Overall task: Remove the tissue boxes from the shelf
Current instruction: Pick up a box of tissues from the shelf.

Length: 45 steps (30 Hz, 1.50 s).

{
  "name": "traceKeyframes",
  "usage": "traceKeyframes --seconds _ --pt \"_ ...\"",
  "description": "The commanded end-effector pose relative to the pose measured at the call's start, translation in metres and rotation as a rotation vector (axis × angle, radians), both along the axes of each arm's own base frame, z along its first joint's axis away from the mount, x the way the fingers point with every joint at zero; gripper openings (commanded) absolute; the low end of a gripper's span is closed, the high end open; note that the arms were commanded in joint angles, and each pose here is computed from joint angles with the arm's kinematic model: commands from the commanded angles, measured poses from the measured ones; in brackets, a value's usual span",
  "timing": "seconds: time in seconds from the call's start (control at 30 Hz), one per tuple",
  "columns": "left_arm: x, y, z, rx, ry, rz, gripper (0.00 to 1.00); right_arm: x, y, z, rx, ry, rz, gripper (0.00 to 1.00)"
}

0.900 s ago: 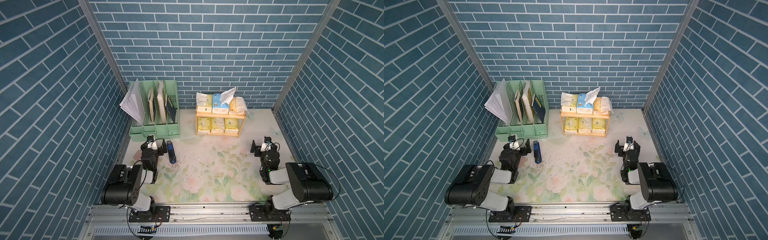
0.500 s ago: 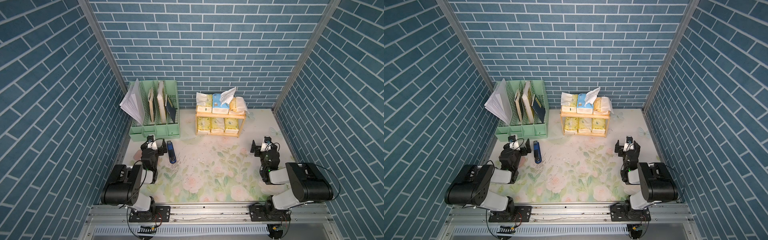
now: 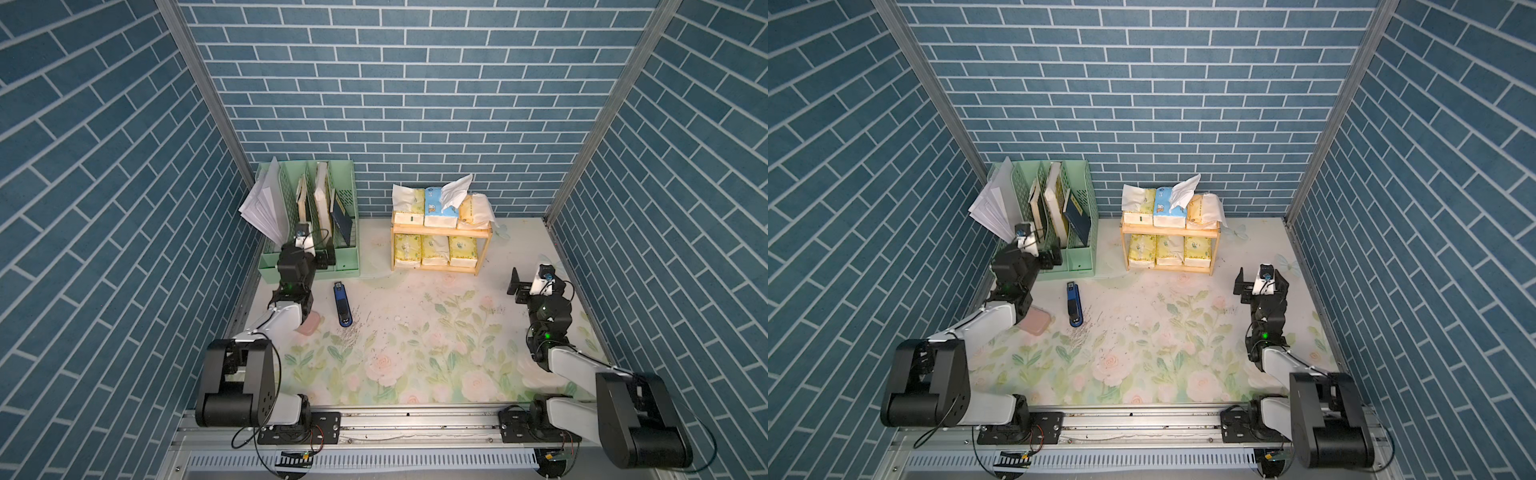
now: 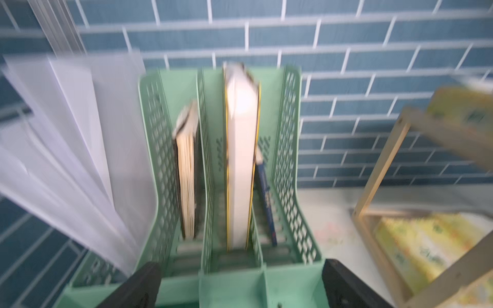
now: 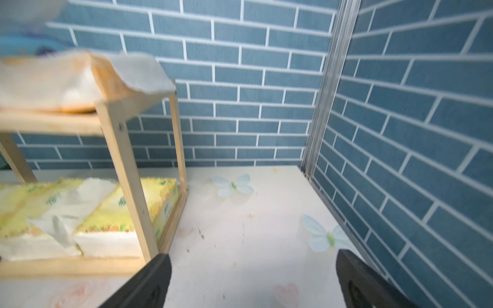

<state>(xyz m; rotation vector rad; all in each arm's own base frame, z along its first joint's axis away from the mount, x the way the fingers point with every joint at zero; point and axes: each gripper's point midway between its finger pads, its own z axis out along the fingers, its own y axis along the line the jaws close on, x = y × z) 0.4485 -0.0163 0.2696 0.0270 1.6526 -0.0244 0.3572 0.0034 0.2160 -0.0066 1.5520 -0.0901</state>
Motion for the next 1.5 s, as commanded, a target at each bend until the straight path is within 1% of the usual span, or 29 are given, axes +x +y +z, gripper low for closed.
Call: traceKeyframes --seconds 0.0,0.17,0.23,0.33,0.47,0.57,0.77,0.9,0.97,1.03,1.1,1.27,1.4,1.47 --pt "-0.013 -0.019 0.004 -0.051 0.075 -0.053 1.0 -0.008 0.004 0.012 0.041 0.049 0.027 1.0" --pt "-0.026 -0.029 0.048 -0.169 0.004 -0.048 1.0 -0.026 0.008 0.041 0.118 0.052 0.061 1.0" --pt "-0.03 -0.031 0.06 -0.244 0.009 -0.047 1.0 -0.031 0.015 0.049 0.165 0.075 0.096 1.0" --pt "-0.028 -0.044 0.069 -0.371 0.082 -0.101 1.0 -0.037 0.025 0.062 0.237 0.114 0.152 1.0" --pt "-0.015 -0.079 0.065 -0.53 0.233 -0.219 1.0 -0.041 0.041 0.075 0.319 0.151 0.239 1.0" --pt "-0.01 -0.113 0.064 -0.585 0.297 -0.315 0.98 -0.044 0.049 0.08 0.37 0.154 0.285 1.0" --pt "-0.003 -0.172 0.07 -0.554 0.359 -0.43 0.95 -0.044 0.051 0.069 0.376 0.205 0.291 1.0" --pt "0.0 -0.206 0.074 -0.499 0.38 -0.483 0.86 -0.043 0.049 0.062 0.374 0.225 0.274 1.0" --pt "0.005 -0.216 0.069 -0.484 0.401 -0.49 0.82 -0.043 0.048 0.061 0.376 0.227 0.268 1.0" --pt "0.011 -0.224 0.065 -0.46 0.415 -0.487 0.8 -0.043 0.048 0.059 0.378 0.232 0.265 1.0" --pt "0.02 -0.225 0.06 -0.422 0.419 -0.445 0.78 -0.043 0.048 0.057 0.378 0.234 0.262 1.0" --pt "0.04 -0.226 0.047 -0.362 0.432 -0.381 0.69 -0.042 0.046 0.051 0.379 0.244 0.247 1.0" --pt "0.049 -0.238 0.033 -0.325 0.455 -0.384 0.62 -0.04 0.045 0.047 0.38 0.256 0.243 1.0" --pt "0.052 -0.243 0.029 -0.304 0.462 -0.384 0.6 -0.039 0.045 0.044 0.379 0.263 0.239 1.0"
